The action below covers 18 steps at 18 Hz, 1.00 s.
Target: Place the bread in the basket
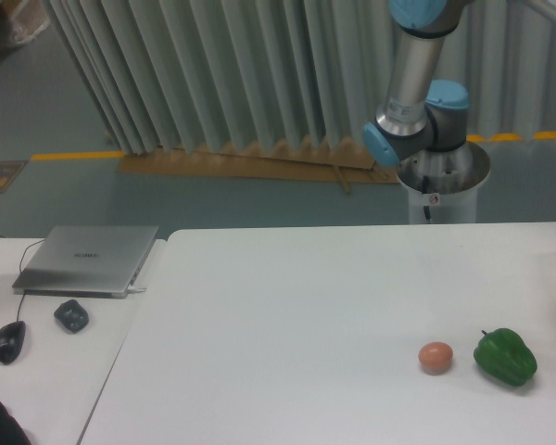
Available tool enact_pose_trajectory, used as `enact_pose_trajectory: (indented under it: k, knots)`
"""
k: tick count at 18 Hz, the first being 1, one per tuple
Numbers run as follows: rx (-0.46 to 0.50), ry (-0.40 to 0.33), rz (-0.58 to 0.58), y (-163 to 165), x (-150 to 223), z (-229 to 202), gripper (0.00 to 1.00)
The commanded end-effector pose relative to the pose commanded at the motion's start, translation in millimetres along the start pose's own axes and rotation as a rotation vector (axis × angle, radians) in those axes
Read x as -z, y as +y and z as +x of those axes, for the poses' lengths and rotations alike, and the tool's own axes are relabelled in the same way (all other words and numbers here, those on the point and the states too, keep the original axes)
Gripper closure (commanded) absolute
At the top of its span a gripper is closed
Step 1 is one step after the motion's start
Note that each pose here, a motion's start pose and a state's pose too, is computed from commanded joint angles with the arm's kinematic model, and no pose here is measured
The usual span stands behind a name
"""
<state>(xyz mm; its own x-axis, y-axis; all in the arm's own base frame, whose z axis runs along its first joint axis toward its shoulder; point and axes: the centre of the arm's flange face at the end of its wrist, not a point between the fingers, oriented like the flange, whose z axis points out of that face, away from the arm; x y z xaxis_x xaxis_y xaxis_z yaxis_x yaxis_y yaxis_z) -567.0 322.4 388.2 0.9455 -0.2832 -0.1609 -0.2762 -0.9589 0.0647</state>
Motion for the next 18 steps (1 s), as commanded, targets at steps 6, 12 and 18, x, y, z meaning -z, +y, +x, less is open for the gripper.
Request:
enact_pose_trajectory:
  k: [6, 12, 18]
  knots:
    - [-0.001, -0.006, 0.001, 1.0, 3.6, -1.4, 0.00]
    - [-0.008, -0.020, 0.003, 2.9, 5.0, -4.0, 0.00]
    - [-0.022, -0.015, 0.003, 2.7, 2.6, -3.4, 0.00]
